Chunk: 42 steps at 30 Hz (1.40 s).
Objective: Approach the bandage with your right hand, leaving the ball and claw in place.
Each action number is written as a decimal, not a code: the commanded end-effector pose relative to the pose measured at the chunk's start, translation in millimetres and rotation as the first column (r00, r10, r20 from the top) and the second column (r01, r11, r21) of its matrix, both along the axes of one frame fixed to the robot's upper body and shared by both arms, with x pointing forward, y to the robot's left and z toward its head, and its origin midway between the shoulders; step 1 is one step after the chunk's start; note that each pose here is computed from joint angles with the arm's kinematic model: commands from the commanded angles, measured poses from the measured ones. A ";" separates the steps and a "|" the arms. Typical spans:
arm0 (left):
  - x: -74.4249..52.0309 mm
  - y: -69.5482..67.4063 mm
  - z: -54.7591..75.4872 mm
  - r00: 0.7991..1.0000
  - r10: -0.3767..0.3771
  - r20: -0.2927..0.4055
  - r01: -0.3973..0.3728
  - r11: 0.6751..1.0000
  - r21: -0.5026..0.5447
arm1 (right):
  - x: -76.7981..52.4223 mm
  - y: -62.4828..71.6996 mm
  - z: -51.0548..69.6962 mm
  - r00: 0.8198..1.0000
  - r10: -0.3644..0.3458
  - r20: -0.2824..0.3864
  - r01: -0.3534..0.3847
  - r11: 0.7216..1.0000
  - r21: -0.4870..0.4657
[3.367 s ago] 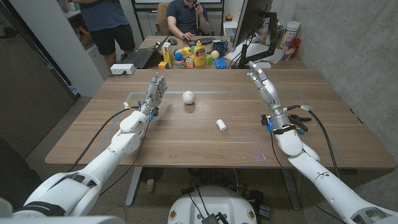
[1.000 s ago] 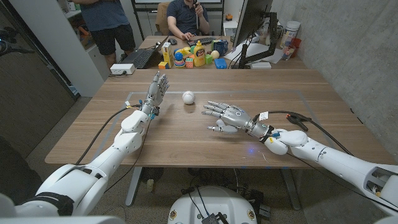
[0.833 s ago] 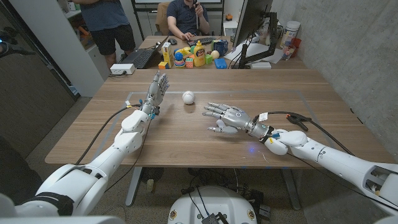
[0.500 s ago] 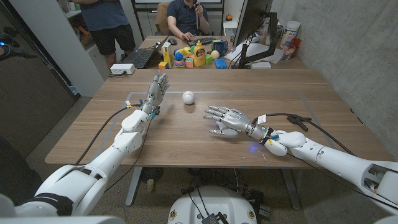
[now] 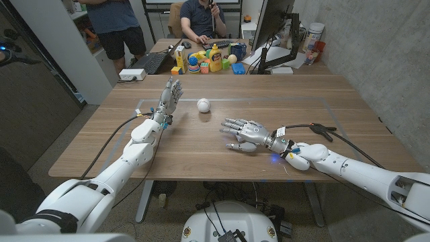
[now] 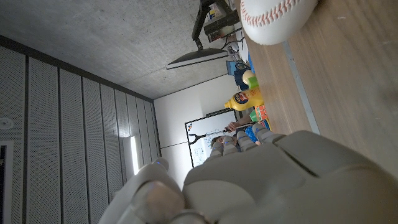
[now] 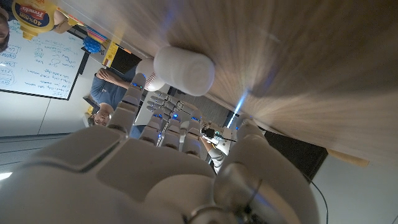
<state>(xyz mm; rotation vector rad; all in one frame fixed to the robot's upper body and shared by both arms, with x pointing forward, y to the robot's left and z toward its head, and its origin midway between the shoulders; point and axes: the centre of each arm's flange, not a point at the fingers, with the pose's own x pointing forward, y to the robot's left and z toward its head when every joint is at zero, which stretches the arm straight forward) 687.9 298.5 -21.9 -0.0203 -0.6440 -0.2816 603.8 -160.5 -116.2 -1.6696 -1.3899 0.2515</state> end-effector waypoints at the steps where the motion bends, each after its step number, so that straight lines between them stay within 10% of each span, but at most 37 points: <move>1: 1.8 -0.1 -1.1 1.000 -0.003 -0.009 0.003 1.000 0.002 | 1.7 -0.4 -1.1 1.000 -0.003 -0.012 0.003 1.000 0.000; 42: -2.1 -4.2 -1.9 1.000 -0.008 -0.011 0.008 1.000 0.009 | -5.2 -5.3 2.3 1.000 0.004 -0.015 -0.004 1.000 0.016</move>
